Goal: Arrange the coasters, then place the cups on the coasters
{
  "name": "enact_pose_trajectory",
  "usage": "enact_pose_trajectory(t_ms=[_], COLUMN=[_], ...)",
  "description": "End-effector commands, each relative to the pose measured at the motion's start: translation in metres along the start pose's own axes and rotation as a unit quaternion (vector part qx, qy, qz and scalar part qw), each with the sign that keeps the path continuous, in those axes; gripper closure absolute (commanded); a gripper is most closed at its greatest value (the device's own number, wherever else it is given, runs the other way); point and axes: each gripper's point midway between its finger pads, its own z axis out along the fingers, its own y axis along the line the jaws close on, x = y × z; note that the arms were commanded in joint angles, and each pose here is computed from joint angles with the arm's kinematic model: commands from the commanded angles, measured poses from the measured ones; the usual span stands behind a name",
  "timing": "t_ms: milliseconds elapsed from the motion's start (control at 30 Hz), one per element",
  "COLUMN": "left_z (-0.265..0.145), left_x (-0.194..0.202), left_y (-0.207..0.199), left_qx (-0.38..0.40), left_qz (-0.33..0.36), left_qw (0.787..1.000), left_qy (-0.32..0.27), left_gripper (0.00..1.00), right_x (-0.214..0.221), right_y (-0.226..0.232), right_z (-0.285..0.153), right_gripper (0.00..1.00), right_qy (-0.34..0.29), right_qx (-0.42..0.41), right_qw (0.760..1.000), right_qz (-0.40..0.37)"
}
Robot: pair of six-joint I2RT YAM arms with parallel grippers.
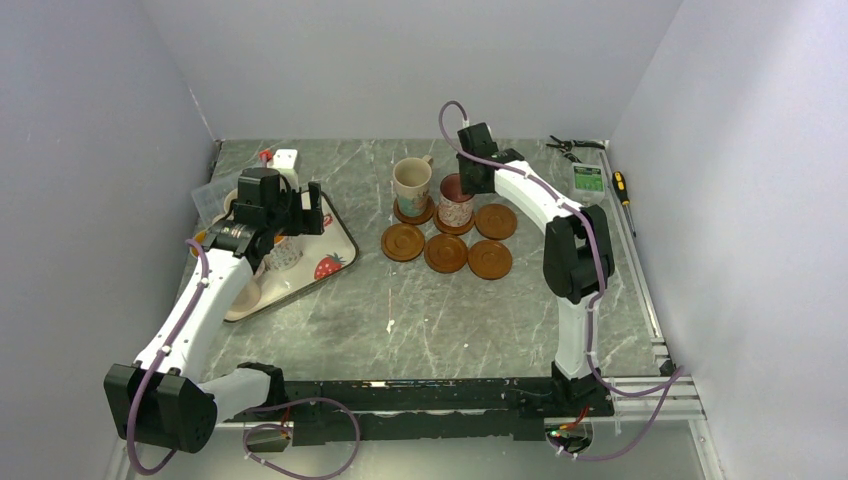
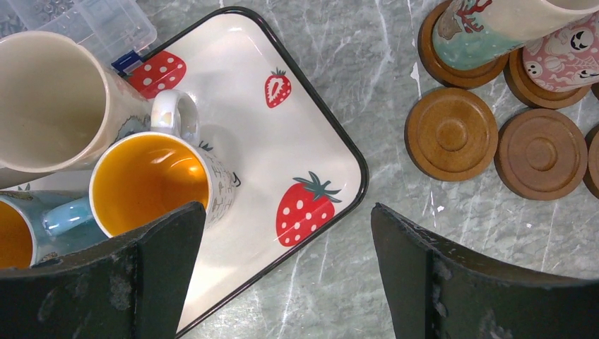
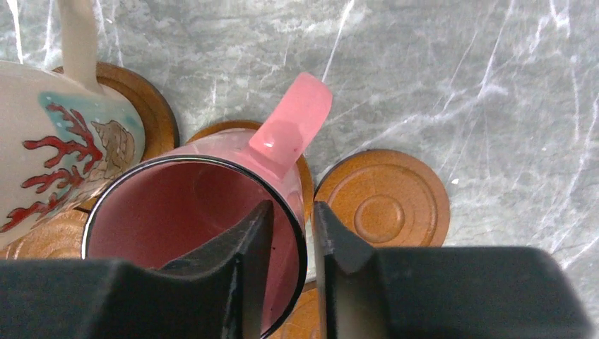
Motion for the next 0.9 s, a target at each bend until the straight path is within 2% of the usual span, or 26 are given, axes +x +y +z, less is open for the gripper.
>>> enact_pose_trajectory(t_ms=[0, 133, 300, 433, 567, 733, 867], left_z=[-0.006, -0.006, -0.007, -0.005, -0.012, -0.022, -0.024], left_x=[-0.013, -0.012, -0.011, -0.007, -0.006, 0.006, 0.017], left_y=[0.002, 0.005, 0.003, 0.001, 0.002, 0.016, 0.03], left_qx=[-0.004, -0.01, -0.005, 0.001, 0.009, -0.02, -0.038], left_qz=[0.006, 0.007, 0.006, -0.003, -0.049, -0.112, -0.128], left_qw=[1.0, 1.0, 0.999, 1.0, 0.999, 0.992, 0.989], left_qy=[-0.029, -0.029, -0.032, -0.018, 0.002, 0.051, 0.063], left_gripper=[0.07, 0.07, 0.07, 0.07, 0.07, 0.07, 0.09], right_x=[-0.045, -0.054, -0.067, -0.068, -0.061, -0.029, -0.002], right_y=[0.008, 0.006, 0.0, -0.015, -0.035, -0.068, -0.088], right_z=[-0.019, -0.034, -0.075, -0.113, -0.154, -0.184, -0.199], right_gripper=[0.63, 0.5, 0.36, 0.3, 0.25, 0.19, 0.17], right_qy=[-0.061, -0.07, -0.106, -0.13, -0.152, -0.161, -0.159], right_qx=[-0.013, -0.013, -0.019, -0.012, -0.009, -0.019, -0.028], right_qw=[0.998, 0.997, 0.994, 0.991, 0.988, 0.985, 0.984], right_qz=[0.012, 0.017, 0.026, 0.03, 0.033, 0.053, 0.074])
